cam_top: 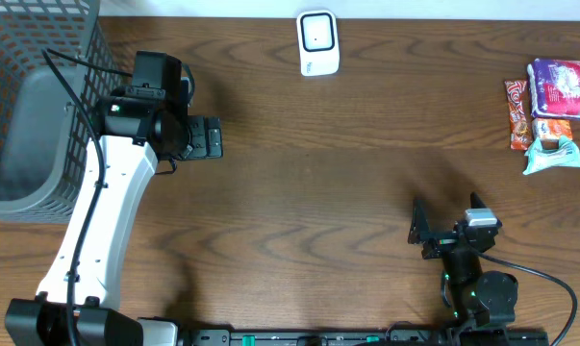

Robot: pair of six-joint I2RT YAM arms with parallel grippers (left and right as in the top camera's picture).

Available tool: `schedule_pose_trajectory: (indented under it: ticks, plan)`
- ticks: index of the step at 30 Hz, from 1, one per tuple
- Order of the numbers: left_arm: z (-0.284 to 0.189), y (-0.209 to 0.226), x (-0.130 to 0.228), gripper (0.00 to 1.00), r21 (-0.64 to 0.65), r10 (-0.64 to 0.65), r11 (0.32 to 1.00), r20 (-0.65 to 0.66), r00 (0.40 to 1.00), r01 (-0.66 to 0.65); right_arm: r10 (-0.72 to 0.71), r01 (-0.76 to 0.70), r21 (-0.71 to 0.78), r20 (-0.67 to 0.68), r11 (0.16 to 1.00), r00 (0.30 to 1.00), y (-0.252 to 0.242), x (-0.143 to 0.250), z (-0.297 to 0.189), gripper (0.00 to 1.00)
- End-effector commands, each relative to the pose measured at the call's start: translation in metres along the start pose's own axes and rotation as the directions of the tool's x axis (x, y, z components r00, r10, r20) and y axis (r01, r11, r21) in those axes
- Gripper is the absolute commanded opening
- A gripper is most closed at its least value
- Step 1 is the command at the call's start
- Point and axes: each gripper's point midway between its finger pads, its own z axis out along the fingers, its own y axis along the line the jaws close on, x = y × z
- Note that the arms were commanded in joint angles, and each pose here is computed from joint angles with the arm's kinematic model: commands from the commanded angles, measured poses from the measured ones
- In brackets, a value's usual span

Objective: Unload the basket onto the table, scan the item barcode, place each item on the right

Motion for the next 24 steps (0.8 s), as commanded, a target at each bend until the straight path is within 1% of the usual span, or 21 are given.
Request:
schedule_pose_trajectory:
  ticks: [1, 24]
  plan:
    - [0.0019, 0.0035, 0.0012, 0.98, -0.018, -0.009, 1.0, -0.006, 1.0, 0.009, -0.012, 0.012, 0.018, -0.002, 1.0, 1.0, -0.0032, 0.0012, -0.0003, 0.99]
    - [0.0019, 0.0034, 0.0011, 0.98, -0.018, -0.009, 1.0, -0.006, 1.0, 0.009, -0.012, 0.012, 0.01, 0.002, 1.0, 1.0, -0.0019, 0.0001, -0.0002, 0.99]
